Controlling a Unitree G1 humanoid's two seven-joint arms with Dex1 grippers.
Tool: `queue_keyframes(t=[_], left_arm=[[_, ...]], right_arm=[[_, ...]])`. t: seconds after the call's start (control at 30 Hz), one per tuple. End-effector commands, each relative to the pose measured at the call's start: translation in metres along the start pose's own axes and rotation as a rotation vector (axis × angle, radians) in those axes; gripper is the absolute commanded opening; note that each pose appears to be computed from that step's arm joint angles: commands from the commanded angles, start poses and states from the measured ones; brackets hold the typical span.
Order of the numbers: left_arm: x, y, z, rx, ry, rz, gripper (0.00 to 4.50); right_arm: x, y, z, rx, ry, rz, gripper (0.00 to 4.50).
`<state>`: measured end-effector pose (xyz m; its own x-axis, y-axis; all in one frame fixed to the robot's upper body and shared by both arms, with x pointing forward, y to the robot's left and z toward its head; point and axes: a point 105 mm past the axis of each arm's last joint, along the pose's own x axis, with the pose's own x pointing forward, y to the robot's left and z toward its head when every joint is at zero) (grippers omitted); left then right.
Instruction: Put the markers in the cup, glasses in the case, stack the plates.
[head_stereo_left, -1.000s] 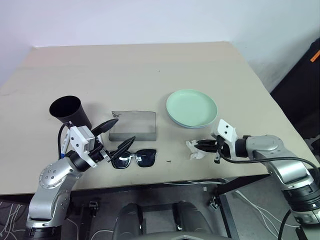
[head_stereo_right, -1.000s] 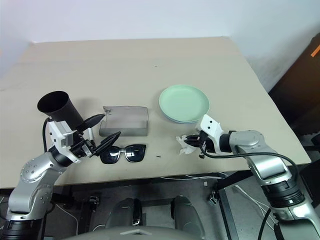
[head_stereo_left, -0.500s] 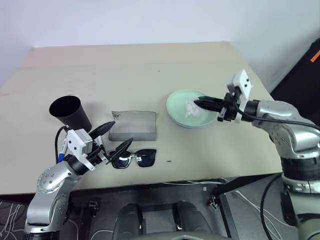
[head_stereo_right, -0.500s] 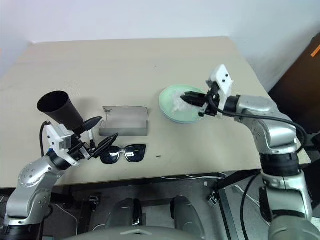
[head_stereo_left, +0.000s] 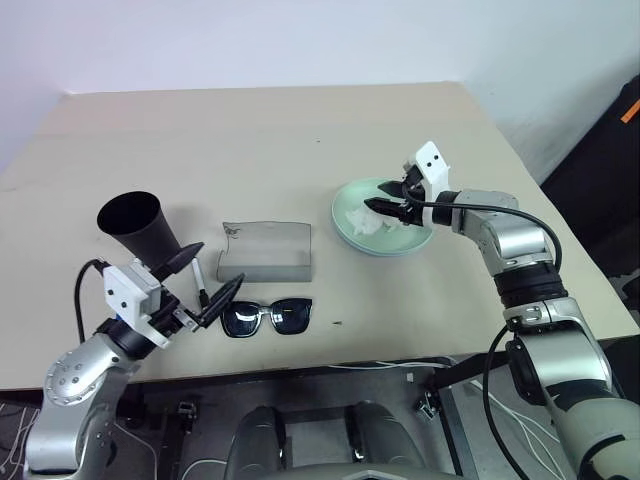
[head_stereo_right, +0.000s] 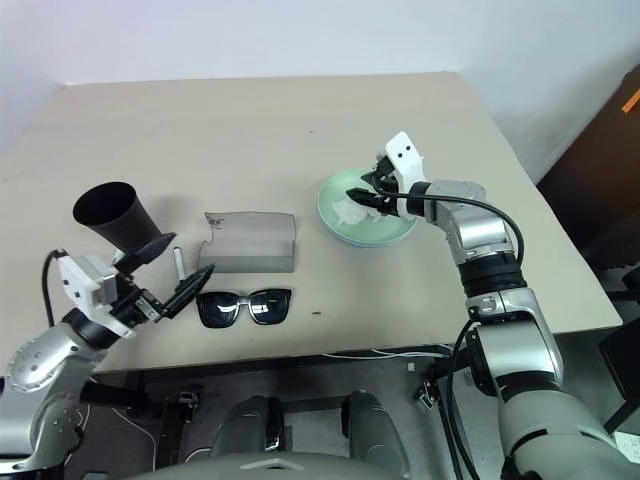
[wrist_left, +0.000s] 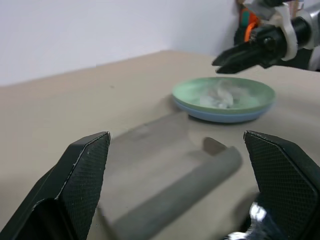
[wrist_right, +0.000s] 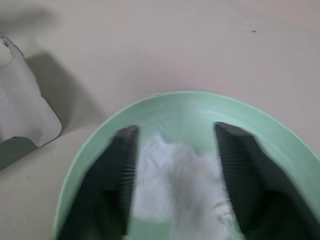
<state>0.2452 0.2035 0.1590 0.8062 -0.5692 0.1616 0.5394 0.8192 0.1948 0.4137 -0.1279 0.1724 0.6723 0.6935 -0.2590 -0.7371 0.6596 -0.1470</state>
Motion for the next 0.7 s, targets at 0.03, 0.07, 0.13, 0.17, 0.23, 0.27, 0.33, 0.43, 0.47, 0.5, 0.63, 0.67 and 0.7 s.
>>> queue_keyframes(t=[0.03,0.07,0.13,0.17,0.23,0.27,0.33,0.43,0.47,0.5,0.63,0.67,0.7], left_arm=[[-0.003,0.004,0.009,0.023,-0.028,0.013,4.50],[-0.005,0.006,0.010,0.026,-0.026,0.022,4.50],[-0.009,0.010,0.011,0.033,-0.022,0.045,4.50],[-0.013,0.012,0.011,0.034,-0.019,0.061,4.50],[-0.018,0.015,0.010,0.037,-0.008,0.078,4.50],[-0.021,0.017,0.009,0.037,-0.004,0.087,4.50],[-0.026,0.019,0.009,0.037,0.001,0.104,4.50],[-0.034,0.023,0.005,0.043,0.018,0.128,4.50],[-0.037,0.025,0.004,0.045,0.025,0.140,4.50],[-0.040,0.027,0.003,0.048,0.029,0.153,4.50],[-0.053,0.037,0.001,0.065,0.044,0.207,4.50],[-0.056,0.038,0.001,0.070,0.046,0.218,4.50],[-0.057,0.039,0.002,0.073,0.047,0.225,4.50]], right_arm=[[-0.001,0.000,0.021,-0.047,-0.049,0.018,3.90],[-0.003,0.005,0.025,-0.043,-0.061,0.050,4.25],[-0.004,0.022,0.032,-0.009,-0.072,0.153,4.48],[-0.004,0.036,0.038,0.029,-0.081,0.233,4.48],[-0.005,0.062,0.045,0.076,-0.077,0.372,4.48],[-0.006,0.075,0.047,0.092,-0.067,0.438,4.48],[-0.006,0.095,0.052,0.120,-0.076,0.541,4.48],[-0.010,0.122,0.063,0.163,-0.097,0.720,4.48],[-0.009,0.130,0.064,0.165,-0.078,0.766,4.48],[-0.006,0.136,0.063,0.162,-0.049,0.792,4.48],[0.006,0.160,0.056,0.099,0.062,0.898,4.48],[0.010,0.166,0.051,0.070,0.108,0.922,4.48],[0.012,0.169,0.048,0.048,0.142,0.937,4.48]])
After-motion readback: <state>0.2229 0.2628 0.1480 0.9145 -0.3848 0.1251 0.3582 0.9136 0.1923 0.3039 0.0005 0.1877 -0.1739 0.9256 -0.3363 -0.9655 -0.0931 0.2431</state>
